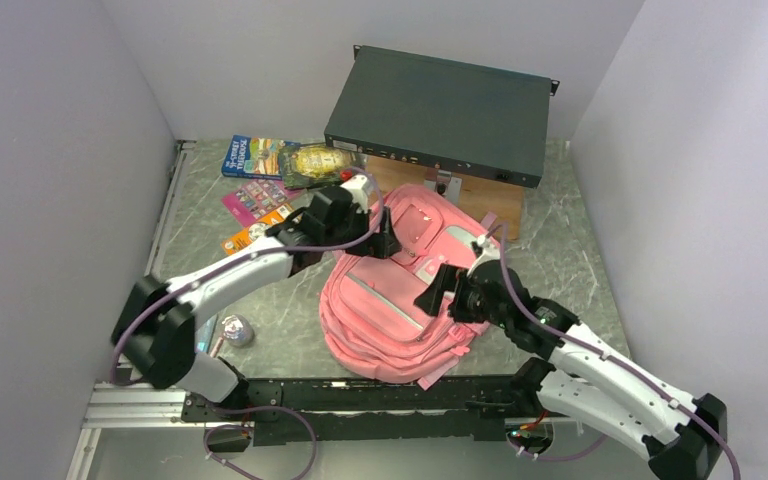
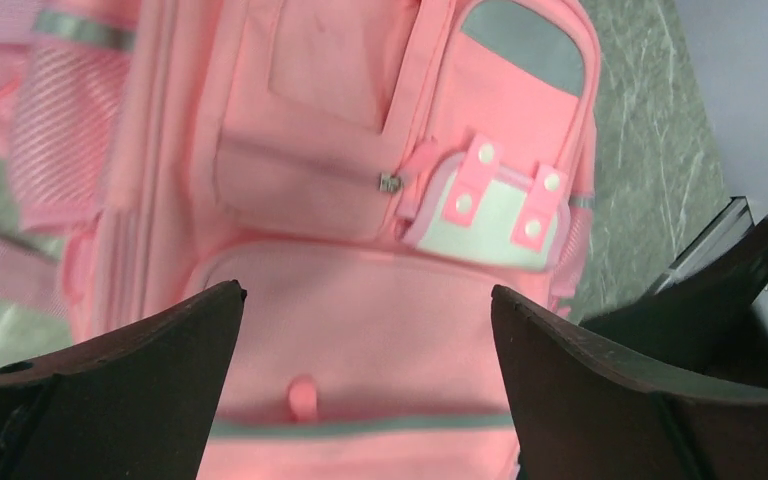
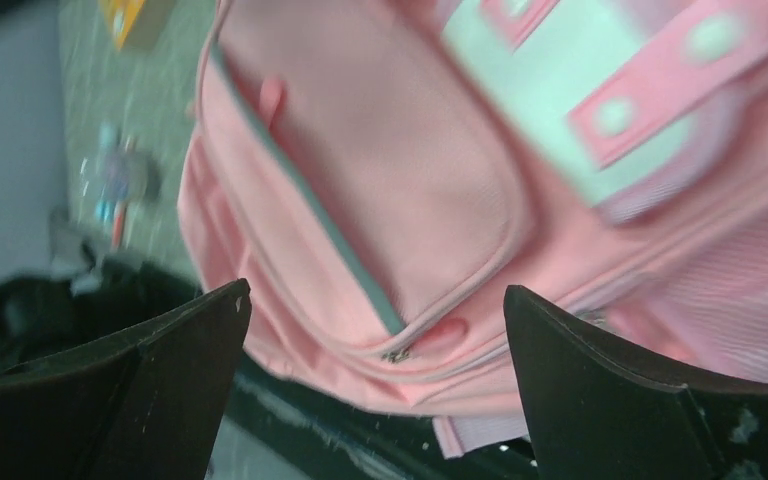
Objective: Pack the student bag
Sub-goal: Adjust the student bag at the center of the board.
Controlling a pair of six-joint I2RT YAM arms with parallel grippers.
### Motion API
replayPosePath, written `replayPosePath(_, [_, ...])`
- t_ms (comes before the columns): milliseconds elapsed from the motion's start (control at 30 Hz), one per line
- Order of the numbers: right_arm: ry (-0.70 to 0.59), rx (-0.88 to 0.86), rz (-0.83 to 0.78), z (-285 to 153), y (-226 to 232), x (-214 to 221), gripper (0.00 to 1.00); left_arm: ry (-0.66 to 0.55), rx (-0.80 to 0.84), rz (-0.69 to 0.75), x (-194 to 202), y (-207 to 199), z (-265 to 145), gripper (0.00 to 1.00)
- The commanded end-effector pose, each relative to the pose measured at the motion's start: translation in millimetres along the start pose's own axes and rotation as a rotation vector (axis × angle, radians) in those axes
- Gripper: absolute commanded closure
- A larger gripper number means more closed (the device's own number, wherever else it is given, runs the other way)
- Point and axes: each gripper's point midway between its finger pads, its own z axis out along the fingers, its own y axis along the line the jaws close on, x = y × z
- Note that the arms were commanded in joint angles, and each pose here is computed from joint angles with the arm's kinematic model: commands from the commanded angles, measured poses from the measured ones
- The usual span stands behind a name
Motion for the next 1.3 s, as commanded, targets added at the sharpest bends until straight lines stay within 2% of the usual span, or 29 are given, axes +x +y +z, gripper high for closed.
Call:
replayPosePath(0, [-0.215, 0.43, -0.053, -36.2, -53.3, -59.3, 0.0, -0.074, -0.031, 0.039, -6.0, -2.2, -61.3, 0.0])
replayPosePath(133, [-0.327, 0.537, -0.011, -39.0, -69.0, -88.9, 0.0, -0.028, -0.059, -0.009, 30.1, 12.0, -87.2, 0.0])
replayPosePath(367, [-0.502, 0.395, 0.219, -23.5, -111.7, -126.8, 0.01, 0.047, -0.106, -0.206, 110.3, 46.7, -95.3, 0.0])
replayPosePath(467, [-0.531, 0.341, 0.221, -15.7, -118.4, -133.4, 0.01, 0.03, -0.087, -0.277, 126.7, 51.6, -95.0, 0.0])
replayPosePath(567, [-0.473, 0.31, 0.233, 0.3, -127.5, -125.3, 0.05, 0.011, -0.074, -0.313, 135.3, 56.3, -88.1, 0.0])
replayPosePath(633, [-0.425, 0.25, 0.235, 13.3, -126.5, -116.9, 0.18, 0.017, -0.064, -0.315, 136.4, 56.3, -78.2, 0.0])
replayPosePath(733, [-0.388, 0.216, 0.247, 21.0, -125.6, -109.6, 0.43, 0.046, -0.068, -0.294, 133.0, 55.8, -60.8, 0.02])
replayPosePath(900, [-0.444, 0.274, 0.299, 0.1, -133.3, -101.4, 0.88, 0.062, -0.057, -0.248, 105.9, 49.6, -21.4, 0.05])
replayPosePath(1000, [-0.494, 0.332, 0.363, -21.0, -140.5, -92.8, 0.97, 0.074, -0.029, -0.22, 82.4, 38.0, 4.0, 0.06])
replayPosePath(1133, [-0.588, 0.322, 0.428, -44.3, -139.6, -87.4, 0.99, 0.055, 0.022, -0.192, 45.5, 18.3, 33.7, 0.06])
replayPosePath(1167, [-0.604, 0.322, 0.439, -47.5, -140.3, -86.1, 0.95, 0.05, 0.033, -0.184, 35.3, 13.0, 40.0, 0.06])
replayPosePath(1233, [-0.627, 0.327, 0.44, -51.9, -141.9, -86.1, 0.7, 0.047, 0.042, -0.156, 18.2, 5.4, 49.4, 0.06])
replayPosePath(1267, [-0.627, 0.354, 0.444, -55.2, -144.8, -84.7, 0.53, 0.05, 0.031, -0.142, 12.4, 4.6, 51.1, 0.05])
